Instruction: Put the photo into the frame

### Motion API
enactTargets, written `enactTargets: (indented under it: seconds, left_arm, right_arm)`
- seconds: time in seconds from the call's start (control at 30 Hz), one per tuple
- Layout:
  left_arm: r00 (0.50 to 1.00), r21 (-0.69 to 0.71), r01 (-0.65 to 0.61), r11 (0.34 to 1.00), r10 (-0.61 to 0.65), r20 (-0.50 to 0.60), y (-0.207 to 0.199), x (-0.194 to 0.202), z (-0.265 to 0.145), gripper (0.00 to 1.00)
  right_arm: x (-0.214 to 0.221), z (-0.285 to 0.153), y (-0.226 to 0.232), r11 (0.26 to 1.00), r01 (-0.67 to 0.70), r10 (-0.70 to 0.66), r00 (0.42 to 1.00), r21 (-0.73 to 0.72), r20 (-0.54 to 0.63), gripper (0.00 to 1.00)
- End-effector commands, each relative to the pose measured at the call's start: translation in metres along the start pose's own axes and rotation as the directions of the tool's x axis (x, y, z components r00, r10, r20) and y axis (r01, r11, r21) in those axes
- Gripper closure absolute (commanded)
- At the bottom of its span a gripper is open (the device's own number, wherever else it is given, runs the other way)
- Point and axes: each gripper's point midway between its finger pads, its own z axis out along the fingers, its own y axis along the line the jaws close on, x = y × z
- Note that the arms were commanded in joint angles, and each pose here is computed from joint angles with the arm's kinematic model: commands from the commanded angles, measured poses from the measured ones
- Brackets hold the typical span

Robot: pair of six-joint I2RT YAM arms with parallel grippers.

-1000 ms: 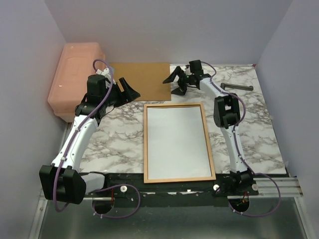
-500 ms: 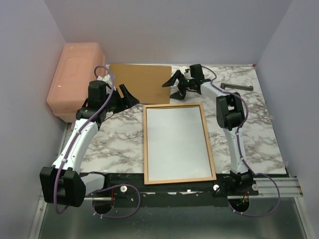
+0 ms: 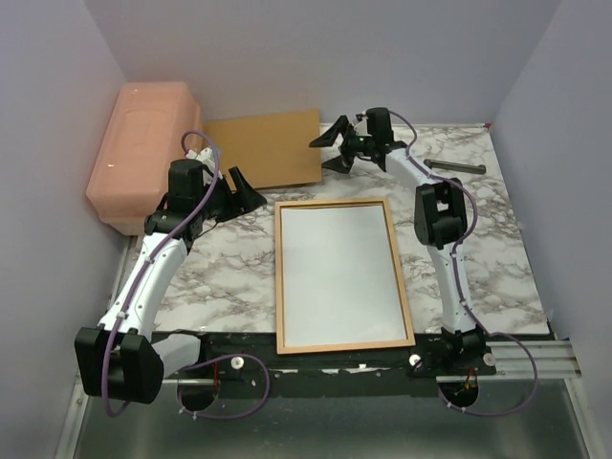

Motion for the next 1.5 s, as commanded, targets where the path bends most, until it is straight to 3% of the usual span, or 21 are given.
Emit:
enactTargets:
  seconds: [0.0, 0.27, 0.4, 0.57, 0.77, 0.87, 1.1, 1.47]
  left_arm:
    - [1.0, -0.016, -0.015, 1.0, 0.015, 0.001, 0.006, 0.006, -0.006, 0.26]
    - [1.0, -0.024, 0.003, 1.0, -0.003, -0.01, 0.011, 0.014, -0.005, 0.26]
    - [1.0, -0.032, 0.007, 0.999, -0.007, -0.019, 0.015, 0.019, -0.005, 0.26]
    - [0.999, -0.044, 0.013, 0.999, -0.014, -0.028, 0.019, 0.025, -0.006, 0.26]
    - [0.999, -0.062, 0.003, 0.998, -0.005, -0.033, 0.024, 0.03, -0.009, 0.26]
    - [0.999, -0.064, 0.0, 0.998, -0.002, -0.035, 0.024, 0.031, -0.01, 0.26]
    - [0.999, -0.048, 0.006, 0.999, -0.008, -0.034, 0.022, 0.035, -0.012, 0.26]
    - [0.999, -0.045, 0.001, 0.999, -0.002, -0.038, 0.018, 0.032, -0.016, 0.26]
  right_arm:
    - [0.052, 0.002, 0.041, 0.994, 0.03, -0.042, 0.992, -0.102, -0.118, 0.04]
    - [0.124, -0.029, 0.04, 0.997, 0.063, -0.072, 0.979, -0.051, -0.192, 0.04]
    - [0.151, -0.043, 0.011, 0.994, 0.069, -0.052, 0.979, 0.081, -0.197, 0.04]
    - [0.144, -0.059, -0.048, 0.924, 0.109, -0.06, 0.988, 0.366, -0.142, 0.03]
    - [0.121, -0.071, -0.07, 0.839, 0.175, -0.142, 0.984, 0.515, -0.104, 0.04]
    - [0.105, -0.077, -0.07, 0.849, 0.145, -0.125, 0.989, 0.509, -0.073, 0.04]
    - [0.104, -0.066, -0.065, 0.95, 0.04, -0.011, 0.995, 0.309, -0.097, 0.16]
    - [0.129, -0.058, -0.08, 0.969, -0.048, 0.085, 0.986, 0.241, -0.144, 0.29]
